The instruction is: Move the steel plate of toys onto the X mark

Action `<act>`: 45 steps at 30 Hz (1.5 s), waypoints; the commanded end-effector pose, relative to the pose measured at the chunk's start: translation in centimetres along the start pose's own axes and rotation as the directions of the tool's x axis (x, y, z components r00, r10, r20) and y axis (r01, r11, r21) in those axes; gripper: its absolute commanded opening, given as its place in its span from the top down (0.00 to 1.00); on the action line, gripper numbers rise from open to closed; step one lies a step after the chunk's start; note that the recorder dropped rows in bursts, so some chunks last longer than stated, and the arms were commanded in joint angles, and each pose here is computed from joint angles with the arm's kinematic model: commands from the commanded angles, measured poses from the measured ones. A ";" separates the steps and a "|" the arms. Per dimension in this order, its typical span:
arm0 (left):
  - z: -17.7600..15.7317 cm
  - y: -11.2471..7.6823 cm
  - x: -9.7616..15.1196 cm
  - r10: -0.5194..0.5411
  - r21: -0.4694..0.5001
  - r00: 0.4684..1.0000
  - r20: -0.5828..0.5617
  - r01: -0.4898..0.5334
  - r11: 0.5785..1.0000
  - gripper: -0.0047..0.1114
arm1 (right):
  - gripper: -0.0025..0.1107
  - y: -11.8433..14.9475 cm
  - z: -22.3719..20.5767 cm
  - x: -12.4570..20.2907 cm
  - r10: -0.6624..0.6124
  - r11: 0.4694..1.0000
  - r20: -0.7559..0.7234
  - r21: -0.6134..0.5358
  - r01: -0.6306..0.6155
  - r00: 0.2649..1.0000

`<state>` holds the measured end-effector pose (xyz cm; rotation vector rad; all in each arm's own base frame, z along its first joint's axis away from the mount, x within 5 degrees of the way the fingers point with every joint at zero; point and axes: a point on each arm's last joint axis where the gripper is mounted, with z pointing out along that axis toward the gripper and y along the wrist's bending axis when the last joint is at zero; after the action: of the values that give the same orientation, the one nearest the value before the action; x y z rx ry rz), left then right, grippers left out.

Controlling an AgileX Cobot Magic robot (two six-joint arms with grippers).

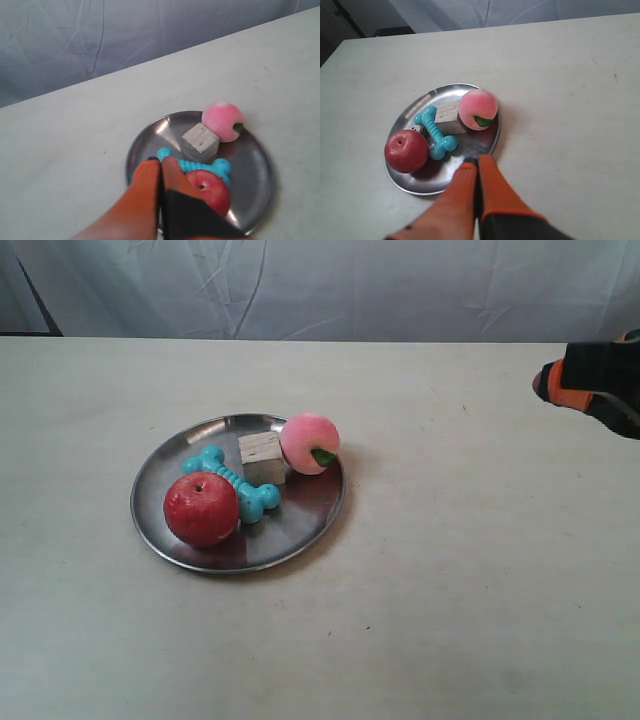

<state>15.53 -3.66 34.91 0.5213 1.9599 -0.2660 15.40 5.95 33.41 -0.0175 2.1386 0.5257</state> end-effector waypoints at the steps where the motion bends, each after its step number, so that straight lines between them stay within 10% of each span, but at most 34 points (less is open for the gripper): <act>1: -0.4 0.9 -0.4 0.085 -0.128 0.996 0.040 -0.079 0.989 0.96 | 0.98 -0.1 0.0 0.1 -0.004 1.000 0.006 0.000 0.004 1.000; 16: -3.7 -0.1 8.1 -0.247 -0.361 0.938 0.241 0.323 0.875 0.96 | 0.98 -0.1 0.0 0.1 -0.005 1.000 0.006 0.002 0.005 1.000; 45: -2.4 -2.7 19.2 -0.283 -0.331 0.915 0.288 0.372 0.867 0.96 | 0.98 -0.1 0.0 0.1 -0.005 1.000 0.006 0.001 0.005 1.000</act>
<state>5.32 -0.38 18.94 -0.0824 1.8125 -0.1210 15.40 5.96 33.41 -0.0163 2.1386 0.5277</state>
